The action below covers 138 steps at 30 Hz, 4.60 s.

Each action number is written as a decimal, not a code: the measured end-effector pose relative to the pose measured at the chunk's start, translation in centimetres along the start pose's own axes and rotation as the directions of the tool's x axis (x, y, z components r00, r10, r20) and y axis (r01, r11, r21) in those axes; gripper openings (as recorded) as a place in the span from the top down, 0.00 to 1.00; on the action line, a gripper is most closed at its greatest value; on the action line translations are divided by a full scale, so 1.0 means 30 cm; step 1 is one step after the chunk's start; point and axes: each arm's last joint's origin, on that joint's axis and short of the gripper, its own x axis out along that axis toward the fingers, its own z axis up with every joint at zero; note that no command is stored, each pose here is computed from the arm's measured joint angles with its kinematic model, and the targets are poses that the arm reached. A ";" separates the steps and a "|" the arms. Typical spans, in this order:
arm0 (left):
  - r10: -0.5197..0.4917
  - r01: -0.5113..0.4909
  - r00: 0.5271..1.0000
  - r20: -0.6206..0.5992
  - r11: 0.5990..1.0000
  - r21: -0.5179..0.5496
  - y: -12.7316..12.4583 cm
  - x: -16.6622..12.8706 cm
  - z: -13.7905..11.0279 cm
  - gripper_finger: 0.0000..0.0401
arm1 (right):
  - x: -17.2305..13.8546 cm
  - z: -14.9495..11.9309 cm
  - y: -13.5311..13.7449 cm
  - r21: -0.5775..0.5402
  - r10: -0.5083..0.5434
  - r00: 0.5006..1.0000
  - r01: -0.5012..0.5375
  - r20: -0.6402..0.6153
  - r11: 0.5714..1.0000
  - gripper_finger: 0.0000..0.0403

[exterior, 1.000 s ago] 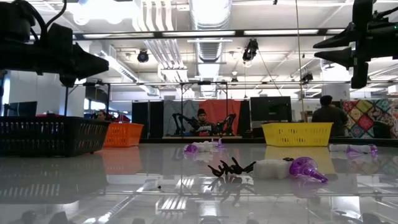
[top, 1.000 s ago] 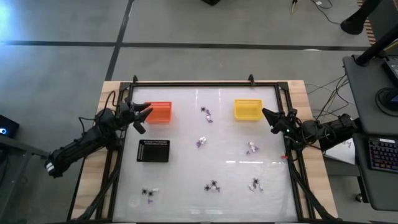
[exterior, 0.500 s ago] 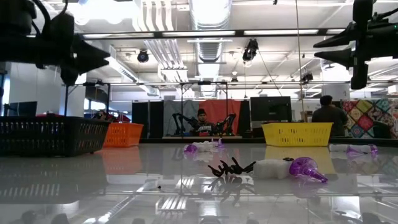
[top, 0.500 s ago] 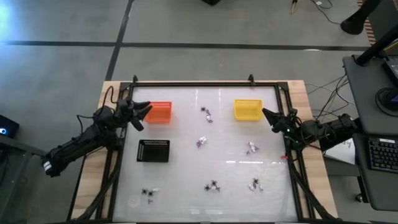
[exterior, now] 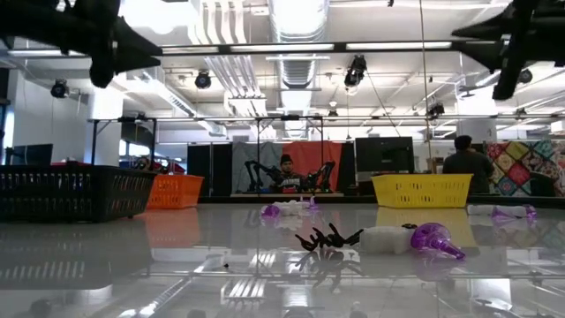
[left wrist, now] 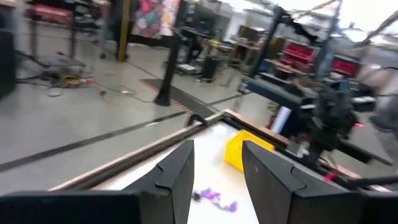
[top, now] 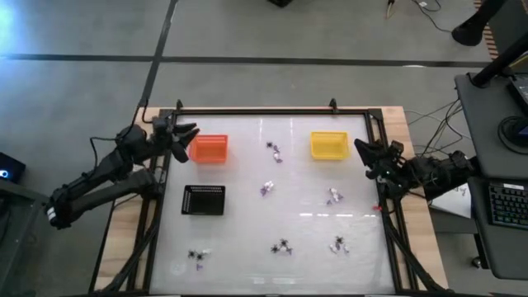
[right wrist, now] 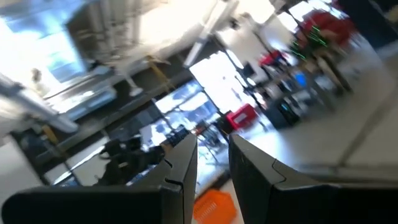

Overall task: Sort Halloween decoration
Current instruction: Put the violet witch hat into the yellow bin

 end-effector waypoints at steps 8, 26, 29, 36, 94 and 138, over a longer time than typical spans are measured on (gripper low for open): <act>0.042 -0.041 0.999 -0.016 0.997 0.059 -0.035 -0.013 0.131 0.71 | 0.013 0.067 0.040 -0.124 0.117 0.993 -0.120 -0.025 0.985 0.80; 0.100 -0.091 0.972 -0.211 0.995 0.052 -0.060 -0.022 0.213 0.71 | 0.139 0.298 0.206 -0.549 -0.207 0.905 -0.035 -0.371 0.835 0.79; 0.095 -0.087 0.976 -0.195 0.995 0.051 -0.064 -0.031 0.228 0.71 | 0.172 0.276 0.229 -0.564 -0.239 0.889 -0.026 -0.390 0.825 0.75; 0.106 -0.079 0.967 -0.233 0.990 0.121 -0.062 -0.060 0.220 0.71 | 0.285 0.114 0.257 -0.628 -0.390 0.803 0.026 -0.450 0.778 0.62; 0.132 0.021 0.880 -0.457 0.949 0.315 -0.043 -0.059 0.143 0.71 | 0.838 -0.549 -0.069 -0.581 -0.540 0.216 -0.306 -0.814 0.754 0.63; 0.141 0.022 0.861 -0.489 0.949 0.313 -0.040 -0.065 0.132 0.71 | 0.843 -0.594 -0.180 -0.408 -0.384 0.139 -0.263 -0.913 0.874 0.90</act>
